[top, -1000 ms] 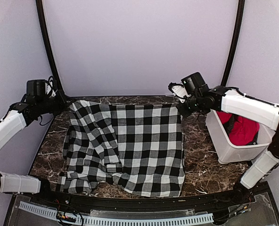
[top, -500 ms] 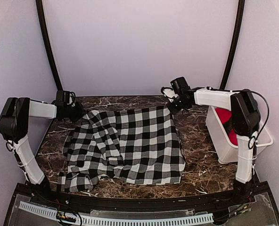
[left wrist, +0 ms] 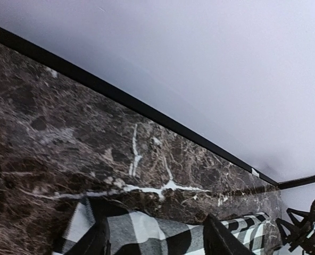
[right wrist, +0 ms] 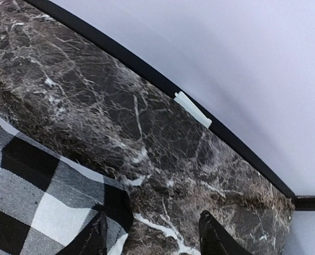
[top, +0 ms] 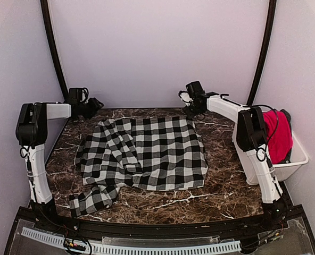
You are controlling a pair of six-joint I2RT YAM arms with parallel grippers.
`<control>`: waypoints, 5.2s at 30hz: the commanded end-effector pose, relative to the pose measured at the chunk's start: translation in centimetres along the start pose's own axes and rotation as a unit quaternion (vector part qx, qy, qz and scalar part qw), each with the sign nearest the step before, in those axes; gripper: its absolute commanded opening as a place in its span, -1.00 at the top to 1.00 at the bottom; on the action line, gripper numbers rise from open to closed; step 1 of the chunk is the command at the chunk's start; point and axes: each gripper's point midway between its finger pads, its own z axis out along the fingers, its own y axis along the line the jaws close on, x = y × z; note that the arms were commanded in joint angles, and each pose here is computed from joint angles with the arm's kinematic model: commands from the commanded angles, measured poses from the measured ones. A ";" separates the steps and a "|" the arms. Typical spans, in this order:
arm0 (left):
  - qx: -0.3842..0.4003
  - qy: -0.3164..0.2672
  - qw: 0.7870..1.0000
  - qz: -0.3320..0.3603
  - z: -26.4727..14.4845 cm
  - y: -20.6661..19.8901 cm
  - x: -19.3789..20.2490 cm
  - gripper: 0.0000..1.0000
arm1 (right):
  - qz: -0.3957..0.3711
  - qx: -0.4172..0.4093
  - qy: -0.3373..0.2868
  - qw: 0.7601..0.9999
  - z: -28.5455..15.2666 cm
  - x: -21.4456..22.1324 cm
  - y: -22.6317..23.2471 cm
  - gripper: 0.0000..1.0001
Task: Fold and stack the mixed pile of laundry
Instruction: Flatten out the flattened shirt at the center of the board, then adjust the flattened shirt at the center of the board, then pick up the flattened shirt from the center of the board.
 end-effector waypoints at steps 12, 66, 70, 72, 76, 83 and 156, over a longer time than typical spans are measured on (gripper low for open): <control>0.004 0.003 1.000 0.015 -10.8 -0.9 3.6 -0.30 | 0.105 -0.187 -0.001 0.977 -14.0 4.1 5.7 -0.15; 0.086 0.065 0.994 0.021 -0.9 -7.5 8.1 1.00 | 0.123 -0.287 0.034 0.949 -20.3 8.8 11.6 0.02; 0.094 0.030 0.994 0.041 -0.1 -8.6 5.3 1.00 | 0.133 -0.279 0.043 0.950 -20.4 9.8 10.8 0.01; 0.100 0.023 0.994 0.040 0.9 -8.6 4.2 1.00 | 0.136 -0.276 0.048 0.950 -20.2 10.2 10.6 0.02; 0.123 0.012 0.992 0.026 3.4 -7.7 2.8 1.00 | 0.143 -0.269 0.057 0.951 -19.3 11.1 10.4 0.02; 0.121 0.014 0.992 0.026 7.6 -6.1 2.0 1.00 | 0.169 -0.258 0.056 0.950 -16.4 10.0 9.6 0.02; -0.097 0.075 0.990 -0.073 -31.9 0.7 11.7 -0.87 | -0.273 -0.490 -0.112 0.820 -30.4 6.3 57.6 -0.21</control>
